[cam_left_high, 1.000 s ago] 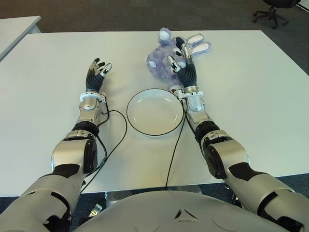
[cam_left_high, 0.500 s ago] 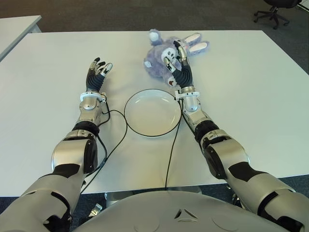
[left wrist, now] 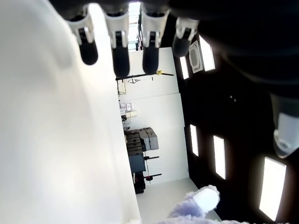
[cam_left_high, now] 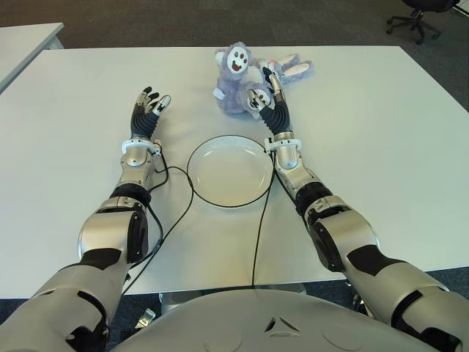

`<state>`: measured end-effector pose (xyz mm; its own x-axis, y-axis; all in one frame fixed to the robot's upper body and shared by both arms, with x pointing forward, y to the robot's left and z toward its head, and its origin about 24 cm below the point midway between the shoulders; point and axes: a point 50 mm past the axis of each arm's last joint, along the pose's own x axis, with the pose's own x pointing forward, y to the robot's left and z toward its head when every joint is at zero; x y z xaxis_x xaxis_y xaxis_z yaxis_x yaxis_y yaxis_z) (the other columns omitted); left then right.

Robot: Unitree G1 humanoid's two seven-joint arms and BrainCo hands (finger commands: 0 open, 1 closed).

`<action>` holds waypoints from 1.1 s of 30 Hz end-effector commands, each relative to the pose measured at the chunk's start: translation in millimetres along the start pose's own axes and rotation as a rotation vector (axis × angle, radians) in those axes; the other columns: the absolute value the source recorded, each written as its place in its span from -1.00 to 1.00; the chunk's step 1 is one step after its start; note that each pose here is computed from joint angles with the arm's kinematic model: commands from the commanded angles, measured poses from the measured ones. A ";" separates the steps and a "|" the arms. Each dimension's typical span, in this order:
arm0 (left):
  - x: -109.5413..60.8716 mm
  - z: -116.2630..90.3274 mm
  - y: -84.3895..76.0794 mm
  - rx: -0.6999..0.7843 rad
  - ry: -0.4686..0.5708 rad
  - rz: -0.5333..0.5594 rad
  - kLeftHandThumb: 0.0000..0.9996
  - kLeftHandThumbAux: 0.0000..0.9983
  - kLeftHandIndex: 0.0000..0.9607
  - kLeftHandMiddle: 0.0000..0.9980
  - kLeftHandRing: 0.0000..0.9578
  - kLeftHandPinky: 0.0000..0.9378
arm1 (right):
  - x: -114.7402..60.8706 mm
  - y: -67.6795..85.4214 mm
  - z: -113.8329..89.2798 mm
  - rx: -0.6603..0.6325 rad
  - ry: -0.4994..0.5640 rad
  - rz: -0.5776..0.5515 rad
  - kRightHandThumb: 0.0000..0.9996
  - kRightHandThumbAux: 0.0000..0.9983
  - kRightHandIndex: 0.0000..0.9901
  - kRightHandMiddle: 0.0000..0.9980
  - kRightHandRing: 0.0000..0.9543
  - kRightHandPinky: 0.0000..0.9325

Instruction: Put the doll into the plate.

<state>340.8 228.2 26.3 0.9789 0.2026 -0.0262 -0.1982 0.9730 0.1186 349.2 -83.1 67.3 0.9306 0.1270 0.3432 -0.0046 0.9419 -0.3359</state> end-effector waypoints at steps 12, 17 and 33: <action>-30.7 -52.2 -4.1 -0.001 0.220 0.012 -1.00 -0.10 -0.99 -0.70 -0.68 -0.72 | -109.7 2.5 -92.1 -0.126 0.514 0.067 -0.01 -0.14 -0.94 -0.84 -0.79 -0.61; -30.8 -52.4 -3.8 0.000 0.221 0.011 -1.00 -0.10 -0.98 -0.70 -0.68 -0.75 | -108.6 1.5 -91.3 -0.119 0.511 0.037 -0.01 -0.13 -0.91 -0.78 -0.74 -0.61; -30.2 -51.7 -3.0 -0.009 0.219 0.014 -1.00 -0.11 -0.99 -0.66 -0.62 -0.67 | -105.2 -0.2 -89.1 -0.100 0.498 -0.002 -0.02 -0.15 -0.91 -0.77 -0.75 -0.64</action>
<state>340.8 228.0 26.4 0.9791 0.2019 -0.0245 -0.1977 0.9730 0.1193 351.7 -90.1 64.0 0.9483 0.0414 0.3147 0.0685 0.9414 -0.3304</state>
